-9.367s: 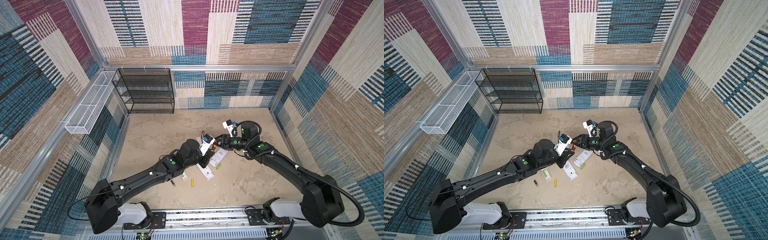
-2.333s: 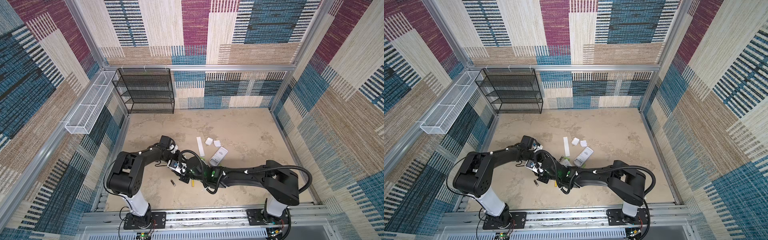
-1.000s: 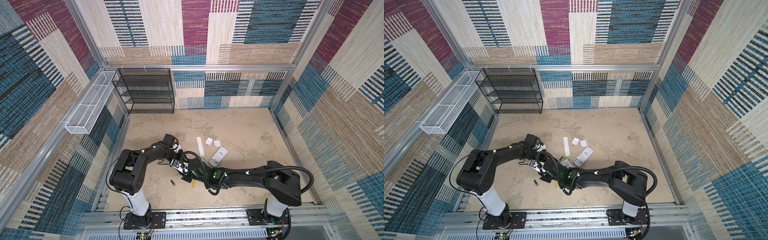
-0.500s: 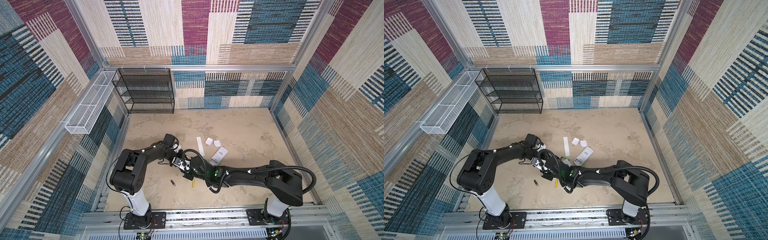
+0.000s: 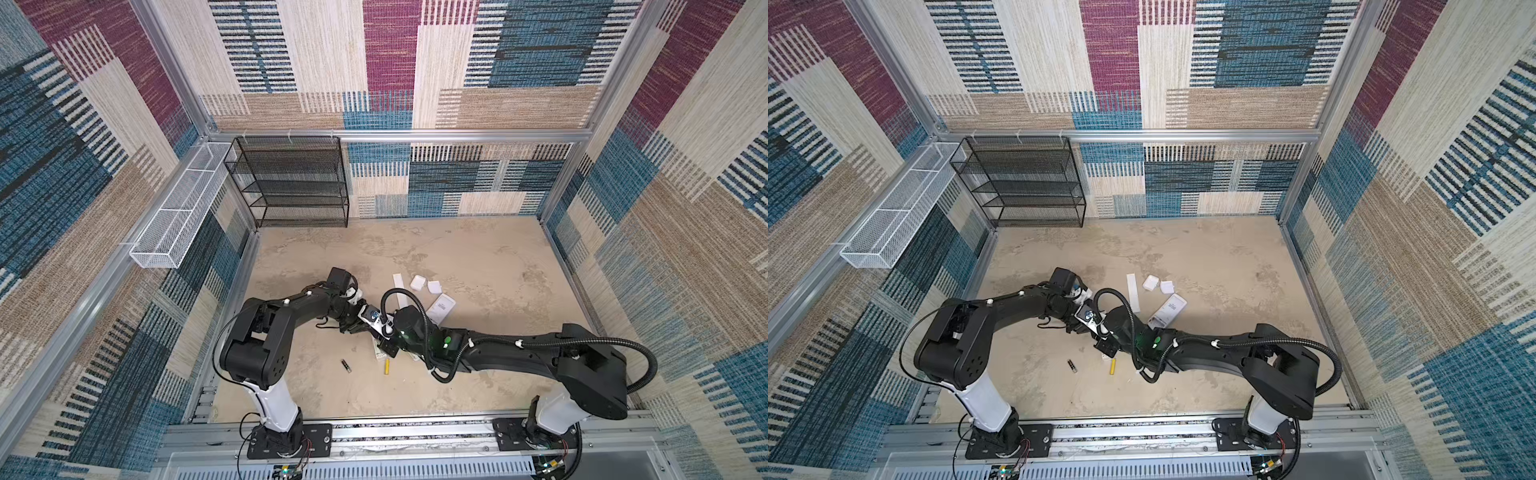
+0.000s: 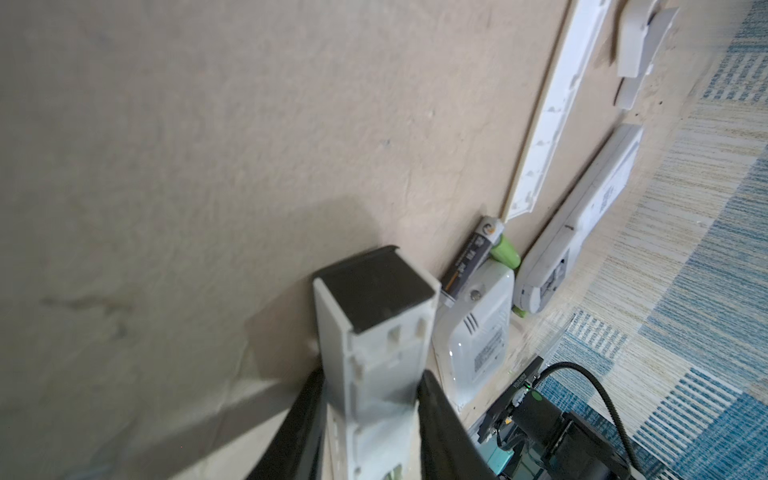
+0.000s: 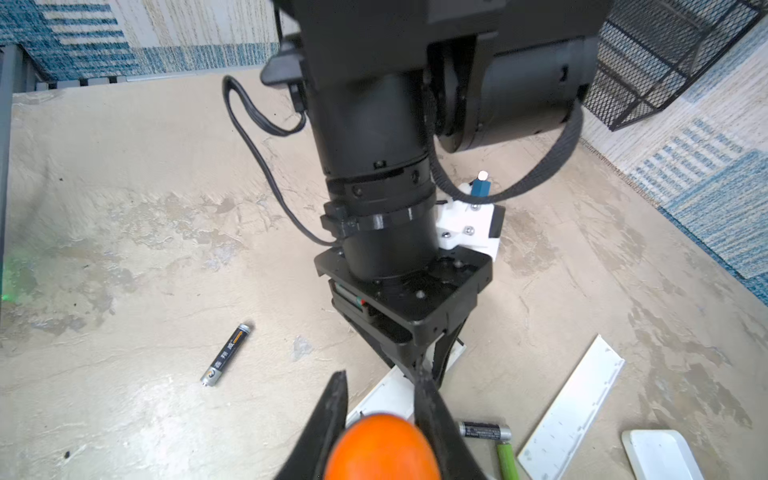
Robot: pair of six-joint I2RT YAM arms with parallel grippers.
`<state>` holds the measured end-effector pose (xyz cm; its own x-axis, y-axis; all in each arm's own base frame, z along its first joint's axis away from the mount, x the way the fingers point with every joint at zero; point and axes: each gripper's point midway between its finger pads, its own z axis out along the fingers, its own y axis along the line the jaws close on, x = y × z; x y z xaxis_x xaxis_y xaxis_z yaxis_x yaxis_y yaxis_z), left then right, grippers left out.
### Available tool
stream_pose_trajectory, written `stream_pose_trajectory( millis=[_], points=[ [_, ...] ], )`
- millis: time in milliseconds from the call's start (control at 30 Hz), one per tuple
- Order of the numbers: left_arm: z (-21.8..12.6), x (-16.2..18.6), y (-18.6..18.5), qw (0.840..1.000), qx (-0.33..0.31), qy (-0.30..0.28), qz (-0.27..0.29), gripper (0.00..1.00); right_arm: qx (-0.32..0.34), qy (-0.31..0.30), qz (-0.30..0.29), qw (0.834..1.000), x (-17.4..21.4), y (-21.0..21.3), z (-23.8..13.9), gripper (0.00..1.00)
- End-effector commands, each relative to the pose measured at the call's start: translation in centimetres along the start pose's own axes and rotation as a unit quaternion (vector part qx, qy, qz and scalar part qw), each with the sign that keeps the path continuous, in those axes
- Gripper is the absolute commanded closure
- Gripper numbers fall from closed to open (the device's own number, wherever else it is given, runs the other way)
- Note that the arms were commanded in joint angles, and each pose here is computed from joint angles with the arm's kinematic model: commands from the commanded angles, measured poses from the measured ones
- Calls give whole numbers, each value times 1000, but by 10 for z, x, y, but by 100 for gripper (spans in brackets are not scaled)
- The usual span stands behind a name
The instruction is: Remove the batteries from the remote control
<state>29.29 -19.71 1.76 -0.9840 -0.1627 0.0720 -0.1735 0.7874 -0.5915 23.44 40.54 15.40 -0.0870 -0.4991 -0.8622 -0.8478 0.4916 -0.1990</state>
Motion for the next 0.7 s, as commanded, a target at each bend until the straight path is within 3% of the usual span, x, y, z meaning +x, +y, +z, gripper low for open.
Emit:
stream_pose_trajectory(
  millis=[0, 300, 667],
  points=[
    [-8, 32, 87, 977, -206, 30, -53, 76, 6, -2, 10, 1000, -3, -4, -6, 100],
    [-8, 33, 86, 976, -207, 31, -54, 77, -34, -25, 31, 999, -17, 7, -14, 100],
    [-8, 32, 86, 975, -214, 35, -53, 78, -71, -12, -5, 997, -13, 29, 4, 100]
  ],
)
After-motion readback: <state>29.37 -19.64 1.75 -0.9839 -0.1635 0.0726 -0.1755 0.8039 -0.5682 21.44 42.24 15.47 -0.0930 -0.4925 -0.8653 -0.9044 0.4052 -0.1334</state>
